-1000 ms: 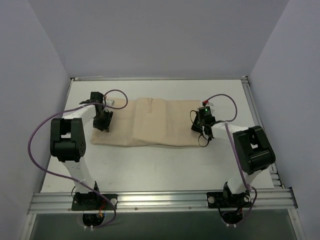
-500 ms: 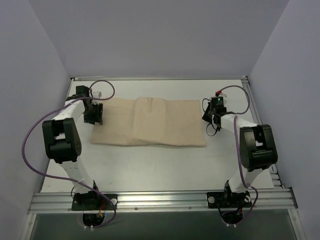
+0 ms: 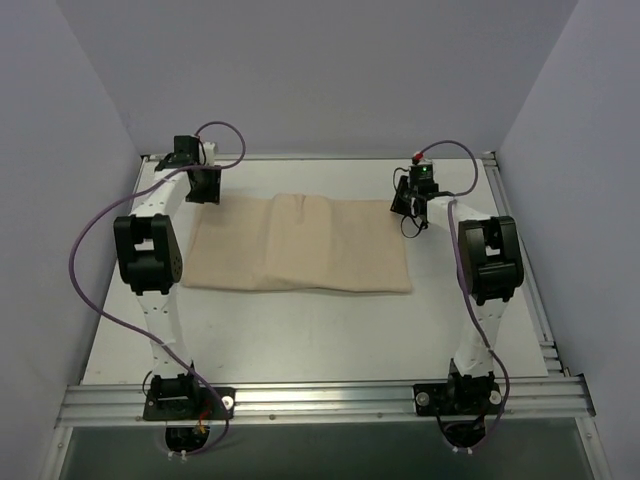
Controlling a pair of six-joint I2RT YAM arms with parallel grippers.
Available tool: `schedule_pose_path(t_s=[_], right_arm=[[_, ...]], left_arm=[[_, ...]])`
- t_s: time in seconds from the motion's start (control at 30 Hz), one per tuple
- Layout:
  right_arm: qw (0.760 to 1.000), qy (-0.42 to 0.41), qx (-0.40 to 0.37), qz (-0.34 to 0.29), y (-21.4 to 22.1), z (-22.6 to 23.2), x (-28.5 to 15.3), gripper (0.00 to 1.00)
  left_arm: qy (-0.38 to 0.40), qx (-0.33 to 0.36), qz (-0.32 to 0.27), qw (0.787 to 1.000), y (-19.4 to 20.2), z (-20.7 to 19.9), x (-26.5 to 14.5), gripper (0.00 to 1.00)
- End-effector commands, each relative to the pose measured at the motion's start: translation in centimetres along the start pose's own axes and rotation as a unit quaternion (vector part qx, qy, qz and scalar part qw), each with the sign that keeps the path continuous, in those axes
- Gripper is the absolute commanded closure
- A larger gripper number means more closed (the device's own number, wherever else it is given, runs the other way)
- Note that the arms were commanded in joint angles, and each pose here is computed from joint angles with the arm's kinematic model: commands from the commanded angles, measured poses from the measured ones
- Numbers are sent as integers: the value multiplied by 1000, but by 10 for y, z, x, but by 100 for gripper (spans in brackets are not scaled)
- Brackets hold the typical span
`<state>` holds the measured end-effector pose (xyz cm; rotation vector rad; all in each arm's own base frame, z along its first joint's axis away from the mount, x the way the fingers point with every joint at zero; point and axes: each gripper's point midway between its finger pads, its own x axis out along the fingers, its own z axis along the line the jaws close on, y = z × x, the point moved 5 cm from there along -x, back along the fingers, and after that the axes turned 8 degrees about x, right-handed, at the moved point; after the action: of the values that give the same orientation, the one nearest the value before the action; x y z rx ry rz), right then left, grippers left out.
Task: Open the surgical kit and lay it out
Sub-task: Open the surgical kit at the center of the board.
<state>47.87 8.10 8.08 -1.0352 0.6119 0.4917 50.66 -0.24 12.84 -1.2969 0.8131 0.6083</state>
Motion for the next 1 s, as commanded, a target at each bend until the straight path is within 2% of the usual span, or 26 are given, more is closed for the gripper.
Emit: schedule_pose_path(t_s=[0.0, 0.23, 0.33, 0.53, 0.67, 0.77, 0.8, 0.9, 0.93, 0.97], right_arm=[[999, 24, -35, -2, -13, -4, 2, 74], [997, 48, -51, 25, 1, -17, 18, 59], [997, 40, -47, 37, 7, -20, 24, 58], [997, 11, -44, 57, 17, -17, 32, 60], [998, 15, -45, 50, 15, -18, 33, 70], [998, 24, -50, 44, 10, -19, 31, 77], [997, 27, -53, 40, 8, -20, 29, 77], [997, 28, -59, 32, 1, -17, 23, 74], [997, 28, -64, 30, -1, -17, 21, 74], [997, 25, -65, 21, -7, -14, 15, 75]], left_arm=[[-44, -13, 1, 999, -12, 18, 10, 45], [-39, -27, 34, 998, -2, 21, 40, 45], [-25, -28, 48, 998, 2, 18, 50, 45], [13, -30, 53, 998, 8, 9, 60, 46], [31, -29, 49, 998, 8, 5, 63, 51], [31, -24, 44, 998, 6, 5, 64, 66], [30, -23, 41, 998, 5, 6, 61, 73], [32, -16, 26, 999, -1, 6, 54, 83], [31, -14, 21, 999, -3, 6, 53, 93], [30, -13, 15, 999, -5, 6, 51, 97]])
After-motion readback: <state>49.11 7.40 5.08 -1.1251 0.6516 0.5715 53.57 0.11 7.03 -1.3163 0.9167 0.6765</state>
